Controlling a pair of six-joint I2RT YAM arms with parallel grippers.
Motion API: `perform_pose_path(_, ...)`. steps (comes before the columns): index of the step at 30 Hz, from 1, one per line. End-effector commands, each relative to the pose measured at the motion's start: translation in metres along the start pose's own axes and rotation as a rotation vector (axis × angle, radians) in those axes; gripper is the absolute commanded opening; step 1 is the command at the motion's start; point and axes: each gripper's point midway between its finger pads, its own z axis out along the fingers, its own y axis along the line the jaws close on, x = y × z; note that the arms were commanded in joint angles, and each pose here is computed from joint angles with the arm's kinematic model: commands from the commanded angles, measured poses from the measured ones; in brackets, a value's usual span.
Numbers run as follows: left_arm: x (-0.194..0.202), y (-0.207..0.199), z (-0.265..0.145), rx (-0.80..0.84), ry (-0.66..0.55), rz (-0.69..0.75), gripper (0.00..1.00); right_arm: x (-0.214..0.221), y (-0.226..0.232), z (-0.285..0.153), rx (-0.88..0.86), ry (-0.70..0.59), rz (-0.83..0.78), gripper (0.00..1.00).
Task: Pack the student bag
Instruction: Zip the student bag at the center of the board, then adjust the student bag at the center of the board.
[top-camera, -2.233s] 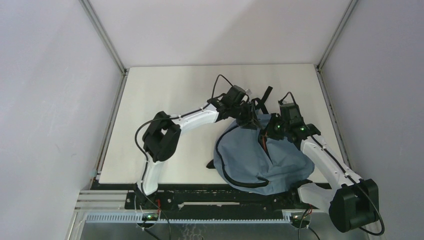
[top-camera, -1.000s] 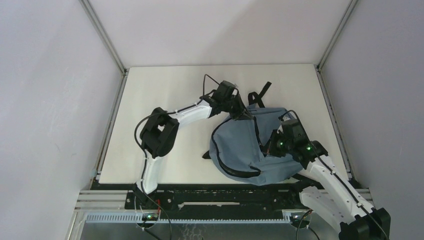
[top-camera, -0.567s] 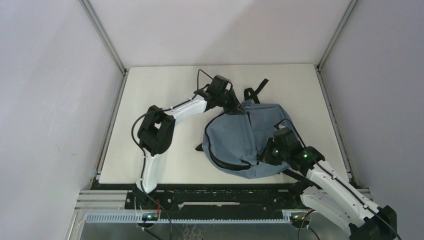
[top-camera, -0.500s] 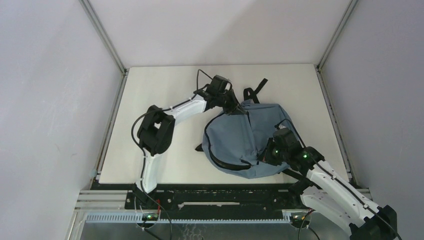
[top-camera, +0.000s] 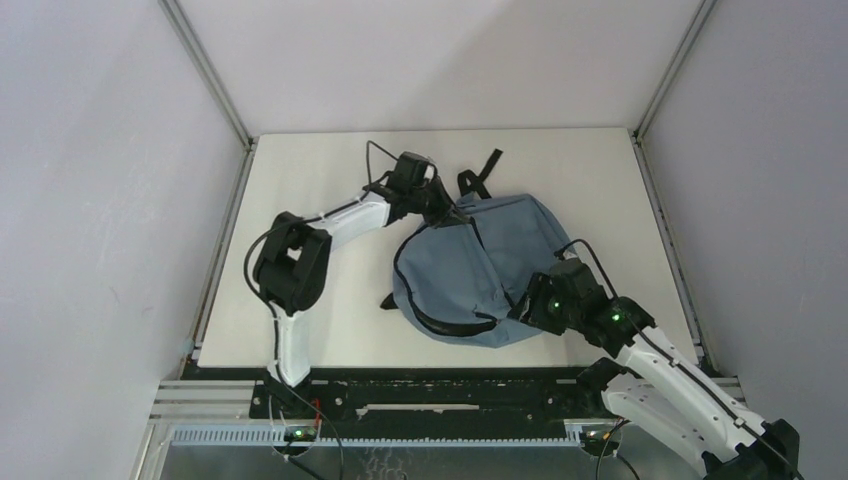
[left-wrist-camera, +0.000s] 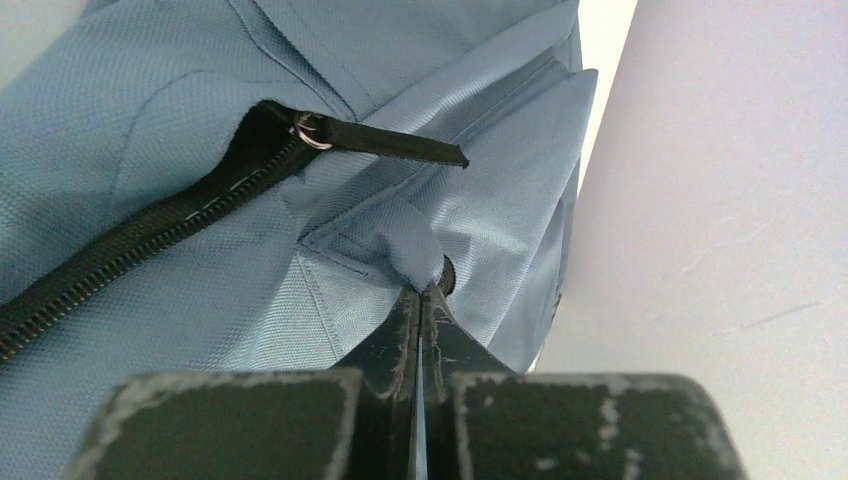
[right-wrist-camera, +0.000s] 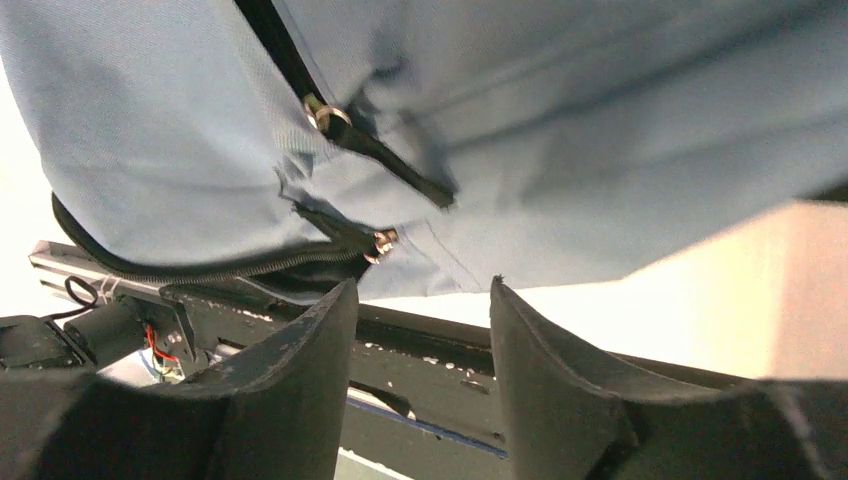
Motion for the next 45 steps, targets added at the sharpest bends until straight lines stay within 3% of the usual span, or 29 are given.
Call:
perform_pose_path(1, -0.055, -0.013, -0.050, 0.066, -0.212, 0.033, 0.00, -0.027, 0.021, -0.020, -0.043, -0.105, 0.009, 0.63)
perform_pose_path(9, -0.077, 0.036, -0.100, 0.029, -0.319, -0.045, 0.00, -0.028, 0.016, -0.005, 0.006, -0.087, 0.016, 0.65)
perform_pose_path(20, -0.040, 0.085, -0.113, -0.055, -0.335, -0.115, 0.00, -0.017, 0.087, 0.061, -0.210, 0.047, -0.028, 0.64)
perform_pose_path(22, -0.035, 0.085, -0.117, -0.053, -0.332, -0.109, 0.00, -0.018, 0.089, 0.076, -0.191, 0.065, -0.029, 0.59)
perform_pose_path(31, -0.027, 0.086, -0.136, -0.080, -0.352, -0.049, 0.00, -0.027, 0.061, 0.092, -0.026, 0.048, -0.069, 0.13)
perform_pose_path(36, -0.042, 0.077, -0.124, -0.096, -0.316, 0.010, 0.00, -0.017, 0.058, 0.084, -0.042, 0.051, -0.065, 0.11)
perform_pose_path(42, -0.063, 0.049, -0.088, -0.057, -0.207, 0.102, 0.00, -0.001, 0.096, 0.080, -0.170, 0.068, -0.037, 0.04)
perform_pose_path(44, -0.063, 0.038, -0.072, -0.050, -0.148, 0.145, 0.00, 0.004, 0.105, 0.082, -0.192, 0.072, -0.018, 0.06)
perform_pose_path(45, -0.060, 0.037, -0.060, -0.062, -0.104, 0.160, 0.00, 0.006, 0.107, 0.085, -0.190, 0.076, 0.002, 0.12)
